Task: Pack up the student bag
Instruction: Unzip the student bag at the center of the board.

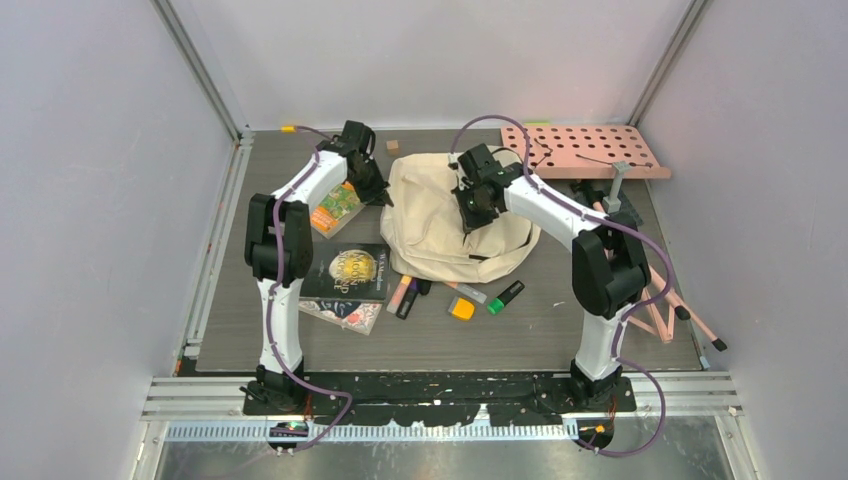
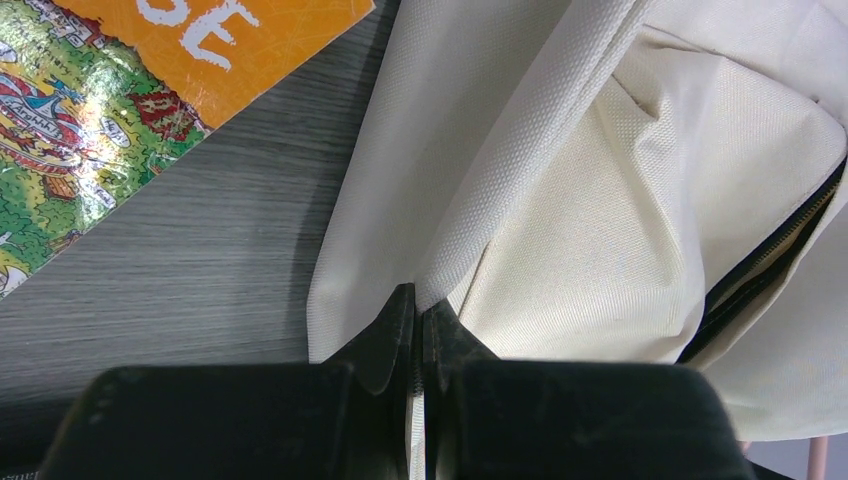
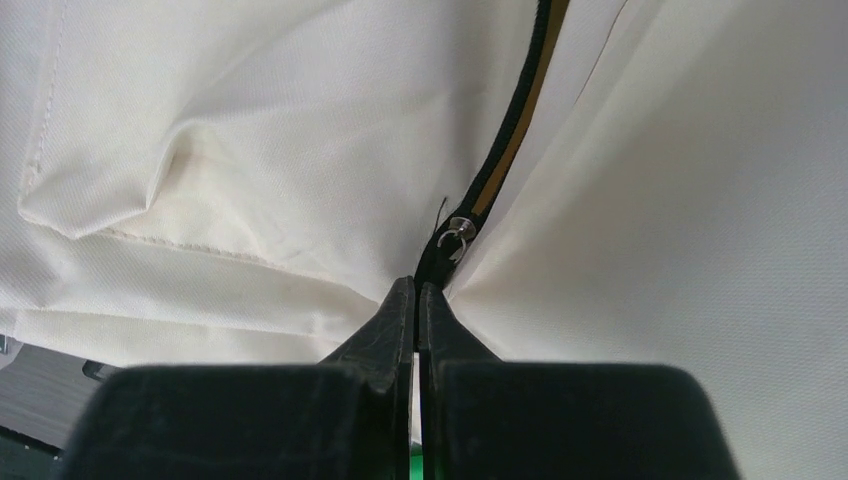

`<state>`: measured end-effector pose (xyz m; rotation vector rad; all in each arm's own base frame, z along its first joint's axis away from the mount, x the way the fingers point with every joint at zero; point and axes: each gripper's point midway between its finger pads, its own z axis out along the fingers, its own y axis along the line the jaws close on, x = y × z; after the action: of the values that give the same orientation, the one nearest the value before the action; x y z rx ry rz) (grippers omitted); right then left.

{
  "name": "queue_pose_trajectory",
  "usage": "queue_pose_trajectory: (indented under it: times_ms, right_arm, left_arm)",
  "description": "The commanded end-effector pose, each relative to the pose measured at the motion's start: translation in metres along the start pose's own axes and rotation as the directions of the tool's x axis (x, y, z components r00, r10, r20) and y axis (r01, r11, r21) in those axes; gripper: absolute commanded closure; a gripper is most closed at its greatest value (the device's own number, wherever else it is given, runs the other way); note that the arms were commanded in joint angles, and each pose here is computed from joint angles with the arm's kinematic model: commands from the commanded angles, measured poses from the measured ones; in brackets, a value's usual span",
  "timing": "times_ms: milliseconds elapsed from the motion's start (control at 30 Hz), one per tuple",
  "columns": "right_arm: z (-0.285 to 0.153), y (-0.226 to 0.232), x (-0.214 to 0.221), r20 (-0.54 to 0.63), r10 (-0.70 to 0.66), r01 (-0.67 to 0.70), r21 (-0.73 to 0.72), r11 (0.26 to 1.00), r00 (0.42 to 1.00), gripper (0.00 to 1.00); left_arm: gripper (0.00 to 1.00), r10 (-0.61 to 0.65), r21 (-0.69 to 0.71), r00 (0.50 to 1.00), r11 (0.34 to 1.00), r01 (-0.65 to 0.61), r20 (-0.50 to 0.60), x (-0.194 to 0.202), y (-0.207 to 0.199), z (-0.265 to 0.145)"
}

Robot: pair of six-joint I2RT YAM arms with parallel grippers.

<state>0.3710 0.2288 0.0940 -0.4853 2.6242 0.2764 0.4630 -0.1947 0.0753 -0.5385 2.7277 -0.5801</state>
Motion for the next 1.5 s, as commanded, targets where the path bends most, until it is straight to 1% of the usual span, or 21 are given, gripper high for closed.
queue_pose_trajectory:
  times_ms: [0,333,633,800,1100,1233,1333,1400,1433,1467]
  right_arm:
    - [-0.027,0.021,0.023,-0.047,-0.010,0.008,-0.055,0.998,0.999,0.99]
    - [-0.044,0.030,0.038,-0.037,-0.039,0.036,-0.065,0.997,0.999,0.99]
    - [-0.031,0.031,0.066,-0.099,-0.095,0.091,-0.046,0.995,0.991,1.00]
    - [-0.028,0.043,0.073,-0.116,-0.143,0.135,-0.073,0.988,0.983,0.99]
    - [-0.009,0.052,0.098,-0.207,-0.202,0.180,-0.121,0.976,0.957,0.99]
    - [-0.004,0.053,0.101,-0.214,-0.221,0.195,-0.134,0.972,0.952,0.99]
    - [-0.009,0.054,0.091,-0.178,-0.216,0.196,-0.123,0.973,0.960,0.99]
    - [-0.016,0.054,0.079,-0.134,-0.202,0.188,-0.108,0.976,0.970,0.94]
    - [-0.019,0.056,0.071,-0.109,-0.190,0.180,-0.102,0.978,0.976,0.88]
    - [-0.025,0.054,0.064,-0.080,-0.184,0.177,-0.083,0.981,0.980,0.85]
  left_arm:
    - [1.00,-0.022,0.026,0.991,1.000,0.018,0.134,-0.034,-0.007,-0.009]
    - [1.00,-0.033,0.027,0.989,0.999,0.030,0.145,-0.032,-0.005,-0.010]
    - [1.00,-0.040,0.025,0.987,0.999,0.037,0.157,-0.035,-0.006,-0.012]
    - [1.00,-0.054,0.016,0.984,0.999,0.052,0.168,-0.037,-0.004,-0.013]
    - [1.00,-0.061,-0.002,0.980,0.998,0.062,0.188,-0.043,-0.001,-0.014]
    - [1.00,-0.068,-0.014,0.978,0.997,0.072,0.199,-0.046,0.002,-0.016]
    - [1.00,-0.054,-0.018,0.976,0.998,0.059,0.210,-0.047,0.003,-0.018]
    - [1.00,-0.035,-0.019,0.976,0.999,0.040,0.215,-0.047,0.003,-0.020]
    - [1.00,-0.025,-0.016,0.976,0.999,0.029,0.217,-0.048,0.002,-0.021]
    - [1.00,-0.014,-0.012,0.975,1.000,0.017,0.220,-0.048,0.002,-0.022]
